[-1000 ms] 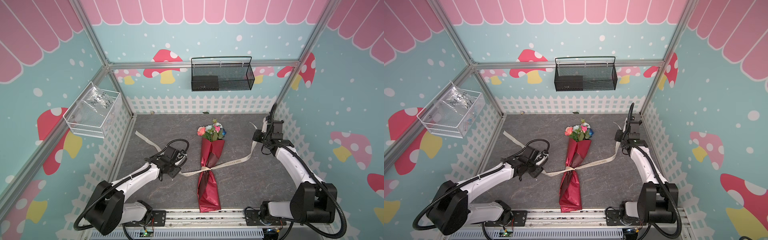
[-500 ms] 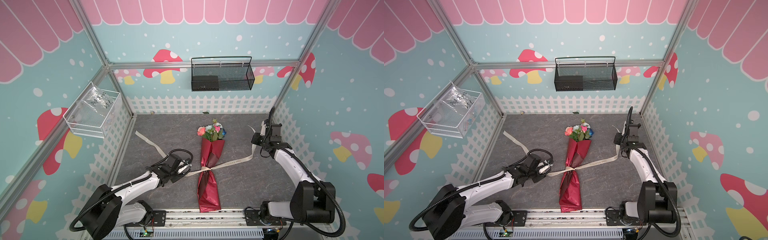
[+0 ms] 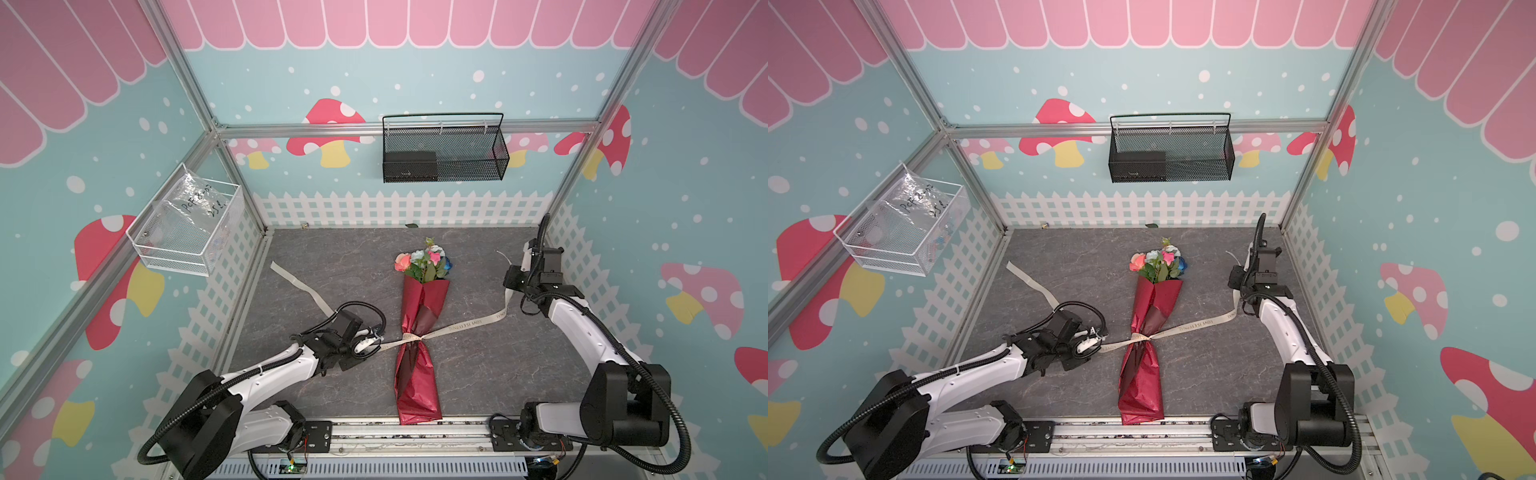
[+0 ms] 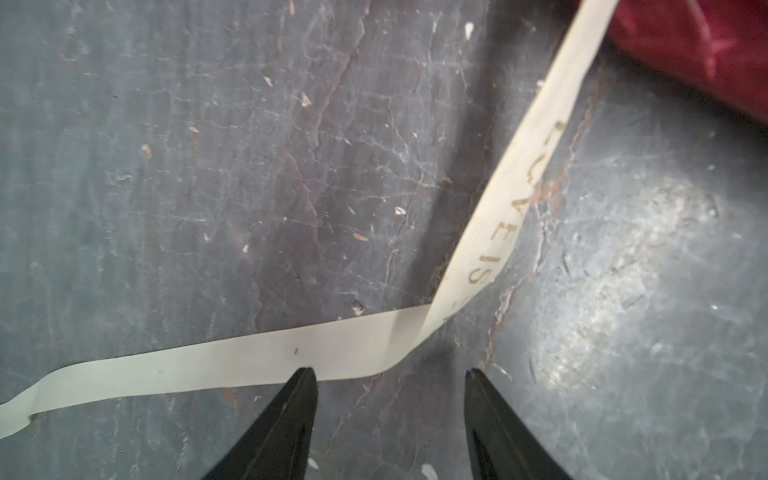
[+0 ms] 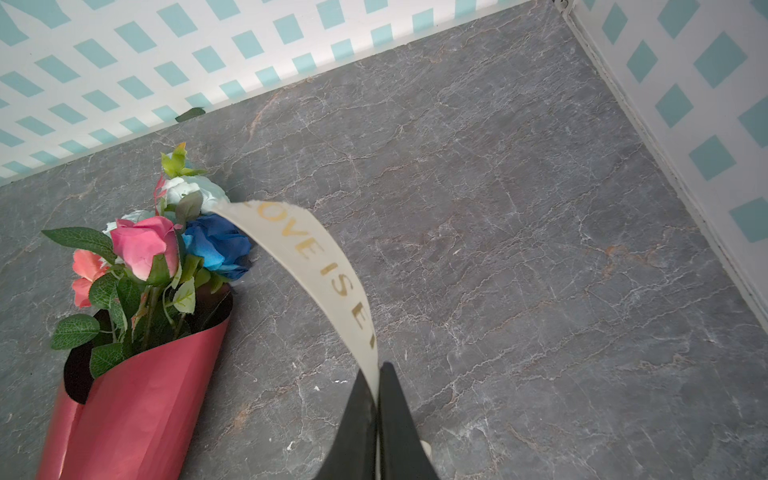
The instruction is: Tie the bouquet of fake flowers
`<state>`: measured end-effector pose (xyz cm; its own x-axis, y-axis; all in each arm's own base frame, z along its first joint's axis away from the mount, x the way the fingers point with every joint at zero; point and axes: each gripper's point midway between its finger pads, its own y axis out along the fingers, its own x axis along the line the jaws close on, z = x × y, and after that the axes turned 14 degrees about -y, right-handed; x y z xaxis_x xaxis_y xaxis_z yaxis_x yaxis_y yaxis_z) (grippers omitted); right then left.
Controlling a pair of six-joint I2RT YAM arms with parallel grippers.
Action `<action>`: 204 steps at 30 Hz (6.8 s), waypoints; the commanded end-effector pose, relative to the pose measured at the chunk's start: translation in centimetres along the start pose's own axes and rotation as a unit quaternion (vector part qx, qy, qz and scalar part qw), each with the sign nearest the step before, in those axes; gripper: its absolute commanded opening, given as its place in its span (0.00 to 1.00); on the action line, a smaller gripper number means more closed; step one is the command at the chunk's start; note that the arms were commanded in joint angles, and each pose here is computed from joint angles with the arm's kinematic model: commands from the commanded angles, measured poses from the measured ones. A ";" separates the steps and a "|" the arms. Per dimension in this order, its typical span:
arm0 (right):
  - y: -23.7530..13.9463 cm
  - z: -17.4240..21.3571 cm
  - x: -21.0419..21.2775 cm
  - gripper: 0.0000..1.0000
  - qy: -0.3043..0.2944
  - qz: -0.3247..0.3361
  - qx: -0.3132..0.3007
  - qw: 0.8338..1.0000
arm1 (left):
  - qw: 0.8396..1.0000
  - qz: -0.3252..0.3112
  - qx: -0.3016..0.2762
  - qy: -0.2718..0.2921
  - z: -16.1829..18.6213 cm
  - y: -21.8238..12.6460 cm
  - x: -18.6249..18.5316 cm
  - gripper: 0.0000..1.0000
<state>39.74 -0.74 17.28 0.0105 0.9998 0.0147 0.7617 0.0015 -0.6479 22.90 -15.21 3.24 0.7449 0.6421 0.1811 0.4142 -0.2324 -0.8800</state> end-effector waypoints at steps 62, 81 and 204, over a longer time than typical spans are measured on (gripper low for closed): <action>-9.1 10.3 32.0 0.41 -0.186 -0.458 -0.078 0.866 | 0.934 0.191 -0.202 -0.225 -17.7 -3.6 -3.9 0.00; -7.7 10.8 31.8 0.00 -0.197 -0.437 -0.073 0.875 | 0.931 0.163 -0.238 -0.224 -17.7 -4.4 -3.1 0.01; 1.2 9.3 2.4 0.46 0.088 0.032 0.063 0.994 | 0.909 0.216 -0.328 -0.142 -17.3 -4.9 -3.4 0.00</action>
<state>33.64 2.61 9.98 0.1384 0.9868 0.0835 0.6914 -0.0359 -0.7216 27.65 -28.66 14.15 0.7779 0.5388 -0.3233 0.4078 -0.8244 -0.3926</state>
